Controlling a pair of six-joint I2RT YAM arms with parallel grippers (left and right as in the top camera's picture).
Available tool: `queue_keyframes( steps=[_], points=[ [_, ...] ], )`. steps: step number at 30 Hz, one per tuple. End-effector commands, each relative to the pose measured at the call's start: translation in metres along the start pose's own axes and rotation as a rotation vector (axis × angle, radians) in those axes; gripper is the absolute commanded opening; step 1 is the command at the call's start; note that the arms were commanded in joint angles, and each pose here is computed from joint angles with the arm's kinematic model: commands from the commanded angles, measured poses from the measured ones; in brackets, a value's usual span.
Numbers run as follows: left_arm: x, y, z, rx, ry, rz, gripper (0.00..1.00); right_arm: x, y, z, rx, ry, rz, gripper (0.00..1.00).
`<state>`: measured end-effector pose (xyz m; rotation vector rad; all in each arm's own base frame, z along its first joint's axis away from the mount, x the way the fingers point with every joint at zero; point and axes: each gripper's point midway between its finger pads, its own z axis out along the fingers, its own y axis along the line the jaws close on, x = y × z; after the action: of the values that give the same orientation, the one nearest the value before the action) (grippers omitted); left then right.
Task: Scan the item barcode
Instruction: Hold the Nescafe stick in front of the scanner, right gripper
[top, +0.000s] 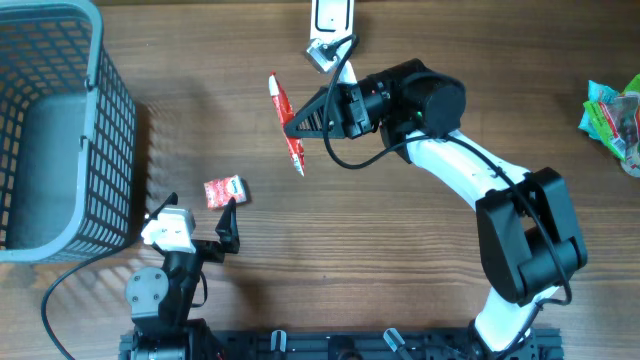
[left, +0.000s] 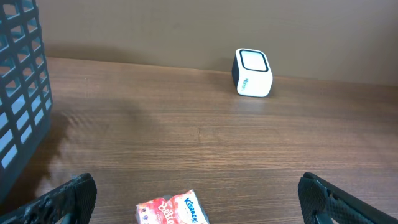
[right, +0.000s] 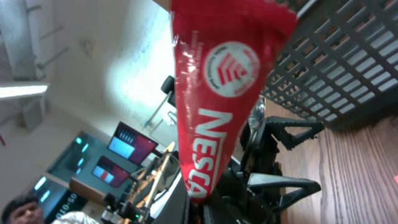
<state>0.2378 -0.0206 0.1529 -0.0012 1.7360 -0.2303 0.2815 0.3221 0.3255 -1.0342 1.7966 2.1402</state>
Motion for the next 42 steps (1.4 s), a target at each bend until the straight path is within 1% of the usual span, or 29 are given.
queue_keyframes(
  steps=[1, 2, 4, 5, 6, 7, 9, 12, 15, 17, 19, 22, 26, 28, 32, 34, 38, 42],
  points=[
    [0.001, 0.0, 0.0, 0.003, -0.001, -0.01, 1.0, -0.005, -0.014, 0.001, 0.006, -0.012, -0.02, 0.04],
    [0.001, 0.0, 0.0, 0.003, -0.001, -0.01, 1.0, -0.01, -0.031, -0.001, 0.021, -0.042, 0.019, 0.05],
    [0.001, 0.0, 0.0, 0.003, -0.001, -0.01, 1.0, -0.019, -0.081, -0.012, 0.119, -0.163, 0.154, 0.05],
    [0.001, 0.0, 0.0, 0.003, -0.001, -0.01, 1.0, -0.022, -0.117, -0.025, 0.244, -0.253, 0.189, 0.05],
    [0.001, 0.0, 0.0, 0.003, -0.001, -0.01, 1.0, -0.022, -0.143, -0.039, 0.355, -0.321, 0.228, 0.05],
    [0.001, 0.0, 0.0, 0.003, -0.001, -0.01, 1.0, -0.022, -0.179, -0.066, 0.546, -0.425, 0.28, 0.05],
    [0.001, 0.0, 0.0, 0.003, -0.001, -0.01, 1.0, -0.023, -0.21, -0.103, 0.752, -0.547, 0.326, 0.05],
    [0.001, 0.0, 0.0, 0.003, -0.001, -0.01, 1.0, -0.046, -0.219, -0.145, 0.91, -0.707, 0.3, 0.05],
    [0.001, 0.0, 0.0, 0.003, -0.001, -0.01, 1.0, -0.069, -0.219, -0.187, 1.114, -0.876, 0.257, 0.05],
    [0.001, 0.0, 0.0, 0.003, -0.001, -0.01, 1.0, -0.087, -0.212, -0.21, 1.235, -0.964, 0.194, 0.05],
    [0.001, 0.0, 0.0, 0.003, -0.001, -0.01, 1.0, -0.108, -0.209, -0.227, 1.309, -1.02, 0.137, 0.05],
    [0.001, 0.0, 0.0, 0.003, -0.001, -0.01, 1.0, -0.135, -0.223, -0.238, 1.354, -1.058, 0.113, 0.05],
    [0.001, 0.0, 0.0, 0.003, -0.001, -0.01, 1.0, -0.16, -0.273, -0.242, 1.396, -1.006, 0.1, 0.05],
    [0.001, 0.0, 0.0, 0.003, -0.001, -0.01, 1.0, -0.164, -0.295, -0.246, 1.422, -0.997, 0.121, 0.05],
    [0.001, 0.0, 0.0, 0.003, -0.001, -0.01, 1.0, -0.167, -0.326, -0.249, 1.461, -0.993, 0.1, 0.05],
    [0.001, 0.0, 0.0, 0.003, -0.001, -0.01, 1.0, -0.162, -0.333, -0.251, 1.506, -1.013, 0.096, 0.05],
    [0.001, 0.0, 0.0, 0.003, -0.001, -0.01, 1.0, -0.164, -0.34, -0.234, 1.506, -1.013, 0.052, 0.05],
    [0.001, 0.0, 0.0, 0.003, -0.001, -0.01, 1.0, -0.161, -0.342, -0.236, 1.542, -1.027, 0.053, 0.05]
  ],
)
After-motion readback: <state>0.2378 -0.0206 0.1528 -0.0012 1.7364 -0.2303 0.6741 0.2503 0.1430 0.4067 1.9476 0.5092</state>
